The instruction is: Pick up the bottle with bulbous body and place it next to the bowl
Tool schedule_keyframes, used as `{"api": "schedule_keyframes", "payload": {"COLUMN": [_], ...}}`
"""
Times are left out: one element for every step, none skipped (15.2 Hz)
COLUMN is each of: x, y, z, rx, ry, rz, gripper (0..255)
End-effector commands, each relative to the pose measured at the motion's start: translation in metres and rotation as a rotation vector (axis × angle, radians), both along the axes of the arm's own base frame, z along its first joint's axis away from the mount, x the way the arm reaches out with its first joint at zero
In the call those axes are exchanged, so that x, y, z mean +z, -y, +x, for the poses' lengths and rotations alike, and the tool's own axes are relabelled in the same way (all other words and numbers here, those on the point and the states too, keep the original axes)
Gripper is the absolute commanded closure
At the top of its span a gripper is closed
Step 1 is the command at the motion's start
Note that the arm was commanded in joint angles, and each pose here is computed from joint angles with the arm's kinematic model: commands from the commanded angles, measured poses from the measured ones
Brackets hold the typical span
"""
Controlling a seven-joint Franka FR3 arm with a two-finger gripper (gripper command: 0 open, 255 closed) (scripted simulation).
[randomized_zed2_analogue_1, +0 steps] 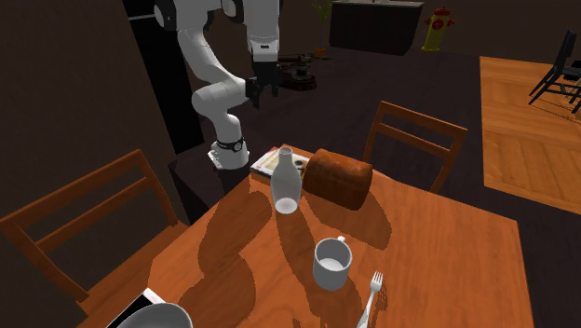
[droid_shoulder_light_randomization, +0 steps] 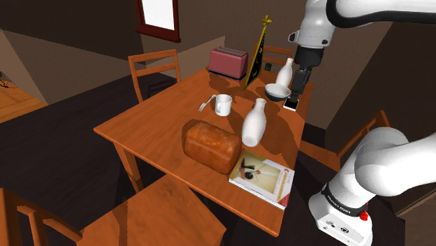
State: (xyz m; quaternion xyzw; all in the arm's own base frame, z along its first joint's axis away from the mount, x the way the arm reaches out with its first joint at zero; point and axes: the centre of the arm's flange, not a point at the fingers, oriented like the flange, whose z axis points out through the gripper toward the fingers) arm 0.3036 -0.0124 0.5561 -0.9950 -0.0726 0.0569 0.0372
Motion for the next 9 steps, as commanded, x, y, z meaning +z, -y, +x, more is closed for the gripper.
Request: {"api": "schedule_keyframes", "payload": {"x": [0.0,-0.006,-0.013,-0.019,-0.026,-0.032,-0.039,-0.045,-0.052], "y": [0.0,0.002,0.005,0.007,0.01,0.012,0.015,0.017,0.02], "z": [0.0,0.012,0.024,0.036,0.048,0.06,0.072,0.083,0.095], "rx": [0.0,0.003,0.005,0.008,0.011,0.013,0.016,0.019,0.021], "ry": [0.0,-0.006,-0.011,-0.017,-0.022,-0.028,-0.033,-0.039,-0.044], "rz": [0.0,-0.005,-0.01,-0.016,-0.021,-0.026,-0.031,-0.037,-0.042], "gripper": [0,0,0,0,0,0,0,0,0]}}
